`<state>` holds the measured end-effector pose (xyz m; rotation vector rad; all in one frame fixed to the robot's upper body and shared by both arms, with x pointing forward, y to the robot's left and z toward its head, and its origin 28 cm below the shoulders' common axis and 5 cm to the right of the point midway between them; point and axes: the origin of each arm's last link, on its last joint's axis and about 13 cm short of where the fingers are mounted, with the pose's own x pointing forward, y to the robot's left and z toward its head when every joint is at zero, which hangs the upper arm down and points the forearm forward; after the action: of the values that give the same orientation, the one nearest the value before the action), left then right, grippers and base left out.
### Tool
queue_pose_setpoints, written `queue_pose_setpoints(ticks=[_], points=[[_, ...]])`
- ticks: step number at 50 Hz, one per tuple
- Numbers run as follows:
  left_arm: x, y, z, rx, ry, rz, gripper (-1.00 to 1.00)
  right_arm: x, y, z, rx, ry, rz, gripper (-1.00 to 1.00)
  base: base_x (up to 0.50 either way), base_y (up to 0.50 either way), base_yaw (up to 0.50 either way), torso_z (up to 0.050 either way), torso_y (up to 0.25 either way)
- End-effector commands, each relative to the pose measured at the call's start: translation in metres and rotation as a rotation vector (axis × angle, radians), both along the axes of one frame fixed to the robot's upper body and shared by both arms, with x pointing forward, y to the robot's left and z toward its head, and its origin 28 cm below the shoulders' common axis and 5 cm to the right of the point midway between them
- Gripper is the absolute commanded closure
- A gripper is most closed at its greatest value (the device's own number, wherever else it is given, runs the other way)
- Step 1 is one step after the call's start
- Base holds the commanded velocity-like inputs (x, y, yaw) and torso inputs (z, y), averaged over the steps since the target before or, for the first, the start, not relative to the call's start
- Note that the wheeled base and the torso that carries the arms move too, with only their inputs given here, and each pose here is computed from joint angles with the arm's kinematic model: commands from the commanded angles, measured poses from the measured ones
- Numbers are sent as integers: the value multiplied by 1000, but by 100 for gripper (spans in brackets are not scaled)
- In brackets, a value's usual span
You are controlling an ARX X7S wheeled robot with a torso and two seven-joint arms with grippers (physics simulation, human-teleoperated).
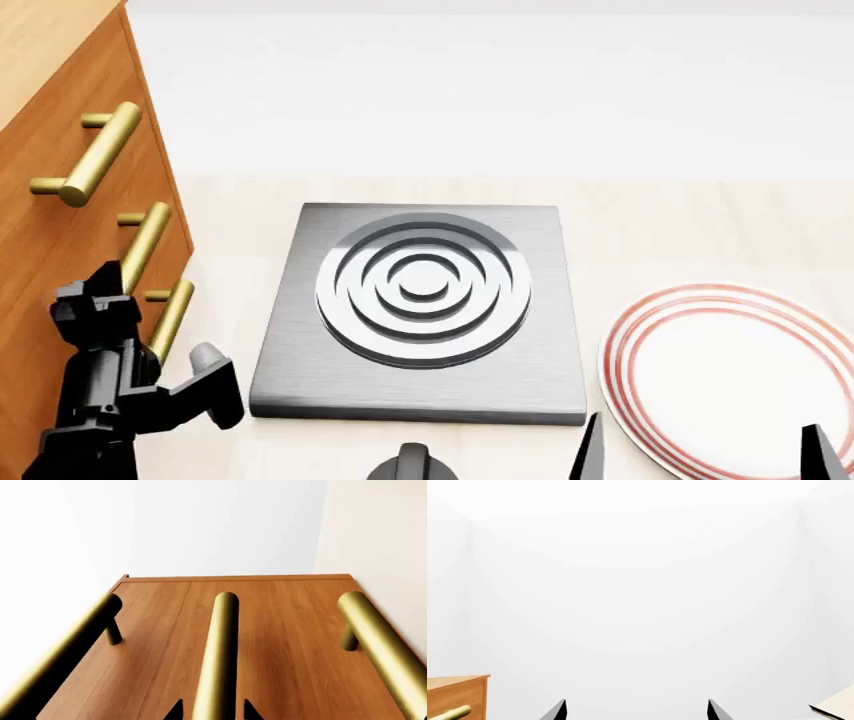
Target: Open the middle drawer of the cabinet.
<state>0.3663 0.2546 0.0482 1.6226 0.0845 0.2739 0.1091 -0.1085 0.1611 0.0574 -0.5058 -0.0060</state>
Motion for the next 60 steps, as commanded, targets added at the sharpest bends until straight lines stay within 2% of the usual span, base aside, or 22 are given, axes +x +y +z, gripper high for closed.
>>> queue_pose_setpoints(ticks=[1,9,13,32,36,50,60], points=[[0,1,0,9,-10,7,100,0,0,0,0,-1,-1,-100,0,0,0,0,0],[0,-1,1,15,-15,-6,100,0,0,0,1,0,-1,-100,0,0,0,0,0],[1,-6,1,44,-27,-35,100,0,0,0,2,0,-3,-100,0,0,0,0,0],[8,-32,7,30,-42,-118,100,-1,-3,1,12,-1,-7,-100,2,0,-1,0,0],[7,-41,6,32,-38,-147,100,-2,-5,1,23,-4,-11,-100,6,0,-3,0,0],[9,-50,9,19,-43,-176,100,-3,-5,2,29,-7,-7,-100,5,0,-3,0,0],[10,-62,13,-3,-39,-217,100,-2,-4,1,27,-4,-2,-100,6,0,-3,0,2]])
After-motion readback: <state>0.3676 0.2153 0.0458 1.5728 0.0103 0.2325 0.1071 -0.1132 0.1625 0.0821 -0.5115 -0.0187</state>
